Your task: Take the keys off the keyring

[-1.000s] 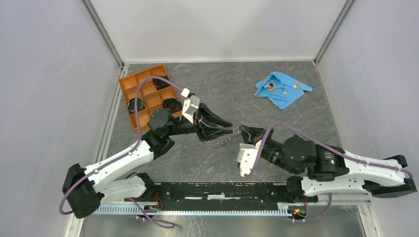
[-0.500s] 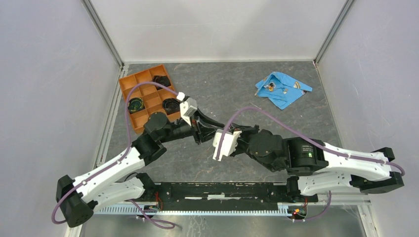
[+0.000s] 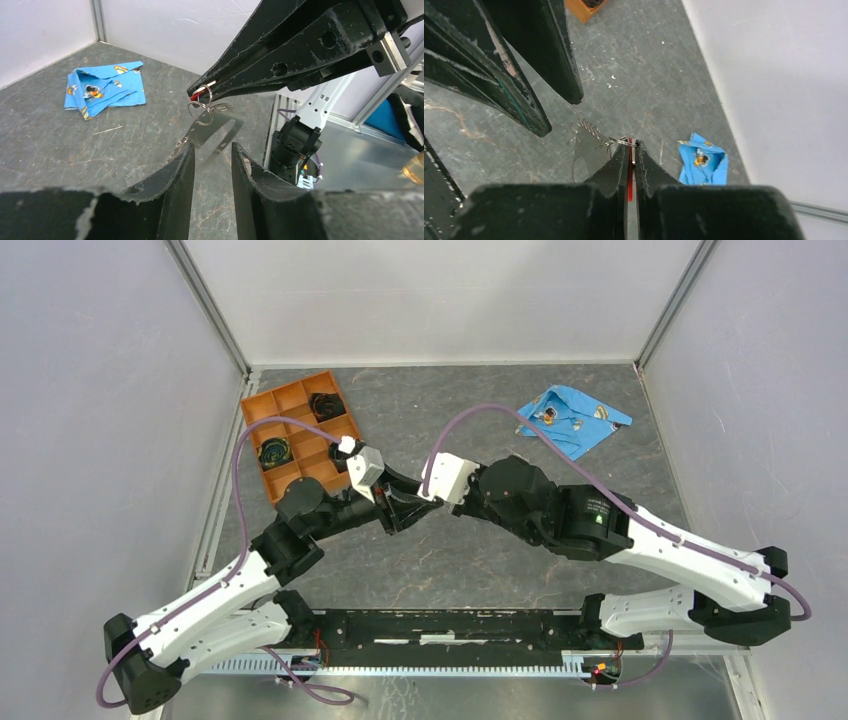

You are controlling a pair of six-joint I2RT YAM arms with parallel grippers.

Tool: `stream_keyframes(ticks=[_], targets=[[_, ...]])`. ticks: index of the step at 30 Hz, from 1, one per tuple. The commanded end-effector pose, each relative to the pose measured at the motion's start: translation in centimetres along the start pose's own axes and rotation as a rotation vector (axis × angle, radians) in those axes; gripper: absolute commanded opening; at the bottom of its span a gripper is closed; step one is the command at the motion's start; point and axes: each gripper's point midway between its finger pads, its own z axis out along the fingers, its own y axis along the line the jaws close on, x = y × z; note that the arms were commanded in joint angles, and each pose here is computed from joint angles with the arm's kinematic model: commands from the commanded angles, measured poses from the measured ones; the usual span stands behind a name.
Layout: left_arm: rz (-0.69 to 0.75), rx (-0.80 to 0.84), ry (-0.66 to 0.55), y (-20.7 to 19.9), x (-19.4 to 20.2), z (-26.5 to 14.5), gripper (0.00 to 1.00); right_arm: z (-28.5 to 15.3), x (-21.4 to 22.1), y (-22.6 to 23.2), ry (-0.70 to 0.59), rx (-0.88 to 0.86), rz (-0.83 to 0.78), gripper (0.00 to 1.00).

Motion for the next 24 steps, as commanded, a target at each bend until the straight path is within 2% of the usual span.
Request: stream_keyframes(ticks=[1,11,24], targets=[[0.076,-0.061,-0.011,1.4,-0.2,0.1,0.38,0.1,-2.2,-0.2,-0.074,-0.058,0.140,0.01],[0.093,-0.096,-0.028,2.0,-0.2,1.0,0.34,1.0,-2.5,-0.4,-0.054,-0.062,0.204,0.00],[0.126,-0.158,-0.041,2.5,-0.1,2.4,0.33,0.9,-2.0,-0.6,-0.031,-0.047,0.205,0.00]])
